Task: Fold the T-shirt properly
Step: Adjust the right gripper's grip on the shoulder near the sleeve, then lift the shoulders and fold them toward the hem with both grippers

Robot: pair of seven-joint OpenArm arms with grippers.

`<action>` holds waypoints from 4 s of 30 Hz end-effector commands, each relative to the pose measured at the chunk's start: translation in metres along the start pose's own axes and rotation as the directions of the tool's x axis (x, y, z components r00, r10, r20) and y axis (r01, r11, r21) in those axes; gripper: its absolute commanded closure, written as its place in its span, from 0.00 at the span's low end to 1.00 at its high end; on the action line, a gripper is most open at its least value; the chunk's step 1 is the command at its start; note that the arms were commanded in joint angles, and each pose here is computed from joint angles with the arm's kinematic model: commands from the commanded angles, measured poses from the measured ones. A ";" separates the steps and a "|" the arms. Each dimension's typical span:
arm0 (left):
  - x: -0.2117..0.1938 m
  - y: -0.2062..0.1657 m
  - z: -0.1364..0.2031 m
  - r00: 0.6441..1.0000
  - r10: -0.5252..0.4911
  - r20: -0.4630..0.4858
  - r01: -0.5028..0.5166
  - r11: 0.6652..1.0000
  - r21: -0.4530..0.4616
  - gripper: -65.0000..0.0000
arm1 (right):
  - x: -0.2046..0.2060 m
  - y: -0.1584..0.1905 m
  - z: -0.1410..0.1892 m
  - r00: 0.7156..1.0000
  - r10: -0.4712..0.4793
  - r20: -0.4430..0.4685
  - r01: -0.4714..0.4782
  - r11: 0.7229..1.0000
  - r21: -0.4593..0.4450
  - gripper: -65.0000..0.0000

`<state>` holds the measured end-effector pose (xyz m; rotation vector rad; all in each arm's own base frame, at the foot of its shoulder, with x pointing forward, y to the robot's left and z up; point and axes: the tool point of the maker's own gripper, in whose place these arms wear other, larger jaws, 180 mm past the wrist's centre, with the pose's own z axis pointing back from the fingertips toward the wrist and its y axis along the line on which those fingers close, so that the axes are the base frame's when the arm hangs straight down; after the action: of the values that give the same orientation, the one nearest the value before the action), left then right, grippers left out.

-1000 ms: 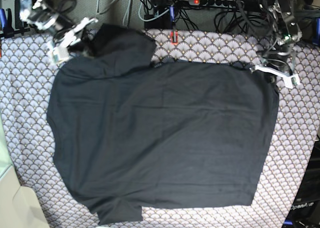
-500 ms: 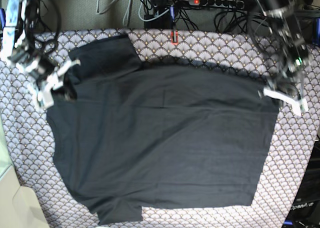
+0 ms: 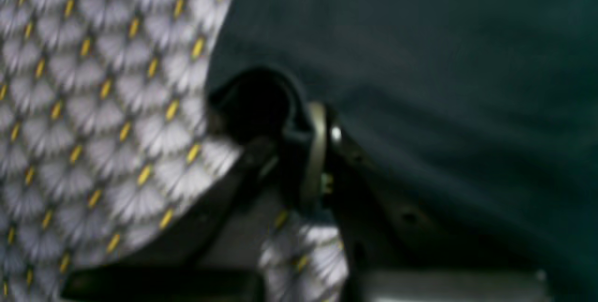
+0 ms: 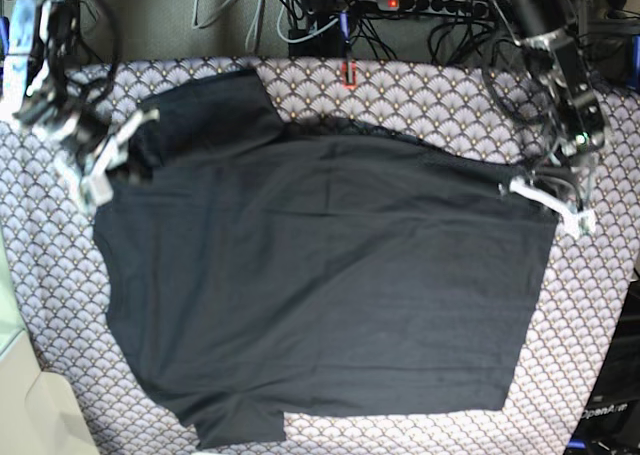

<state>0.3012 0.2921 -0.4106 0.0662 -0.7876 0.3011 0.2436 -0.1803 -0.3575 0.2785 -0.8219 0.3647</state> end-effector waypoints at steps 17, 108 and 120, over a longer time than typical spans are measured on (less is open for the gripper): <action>0.012 0.003 0.003 0.999 -0.012 0.041 0.012 1.000 0.000 1.00 | -0.024 -0.009 0.023 0.988 -0.147 0.040 0.150 0.986 -0.078 0.51; 0.100 -0.007 -0.018 0.987 0.040 0.158 -0.036 0.999 -0.025 1.00 | 0.137 -0.064 -0.037 0.985 0.066 0.160 -0.057 0.997 -0.059 1.00; 0.122 -0.008 -0.028 0.985 0.058 0.165 -0.053 0.998 -0.037 1.00 | 0.182 -0.060 -0.071 0.979 0.089 0.183 -0.092 0.996 0.005 1.00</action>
<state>0.3962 0.3112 -0.3611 0.0236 -0.9095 0.3435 0.4182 -0.1679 -0.2959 0.2900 -0.9432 0.4309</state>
